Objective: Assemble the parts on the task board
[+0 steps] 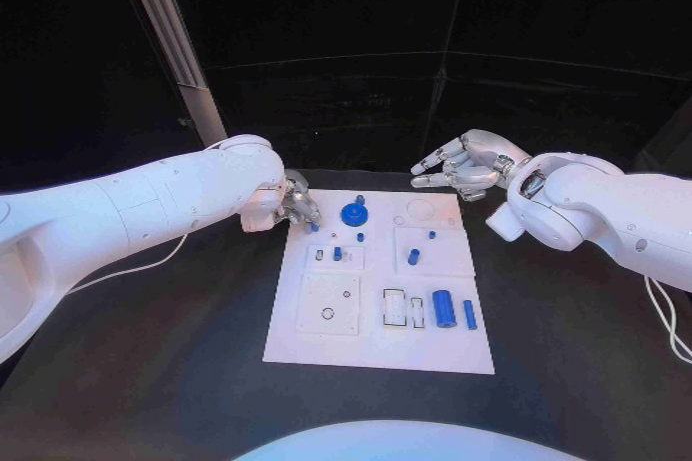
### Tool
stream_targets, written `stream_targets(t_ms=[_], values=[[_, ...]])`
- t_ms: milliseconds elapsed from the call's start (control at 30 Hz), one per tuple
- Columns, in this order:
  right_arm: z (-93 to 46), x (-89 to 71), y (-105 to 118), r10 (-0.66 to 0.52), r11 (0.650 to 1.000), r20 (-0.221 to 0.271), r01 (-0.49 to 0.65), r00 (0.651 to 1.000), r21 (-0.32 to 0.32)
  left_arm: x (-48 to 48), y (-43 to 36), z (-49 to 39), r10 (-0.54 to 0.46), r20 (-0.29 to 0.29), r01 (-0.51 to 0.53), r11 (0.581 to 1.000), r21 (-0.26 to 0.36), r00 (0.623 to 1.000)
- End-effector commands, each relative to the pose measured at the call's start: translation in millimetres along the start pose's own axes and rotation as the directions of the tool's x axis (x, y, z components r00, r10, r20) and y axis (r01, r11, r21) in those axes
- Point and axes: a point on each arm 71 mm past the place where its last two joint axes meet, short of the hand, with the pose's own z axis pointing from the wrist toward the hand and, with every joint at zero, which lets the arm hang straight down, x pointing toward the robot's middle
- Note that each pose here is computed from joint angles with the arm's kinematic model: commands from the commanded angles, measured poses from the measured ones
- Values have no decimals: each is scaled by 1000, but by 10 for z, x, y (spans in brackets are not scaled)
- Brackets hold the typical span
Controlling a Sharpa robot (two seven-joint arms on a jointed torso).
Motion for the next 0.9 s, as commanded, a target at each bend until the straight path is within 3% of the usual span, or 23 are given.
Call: stream_targets(t_ms=[33, 900], values=[[5, -1, 13, 3, 1000, -5, -3, 1000, -5, 60, 30, 19, 3, -36, -3, 1000, -5, 999], [7, -5, 8, 3, 1000, -3, -3, 1000, -3, 46, 60, 14, -17, -32, 17, 1000, -5, 999]])
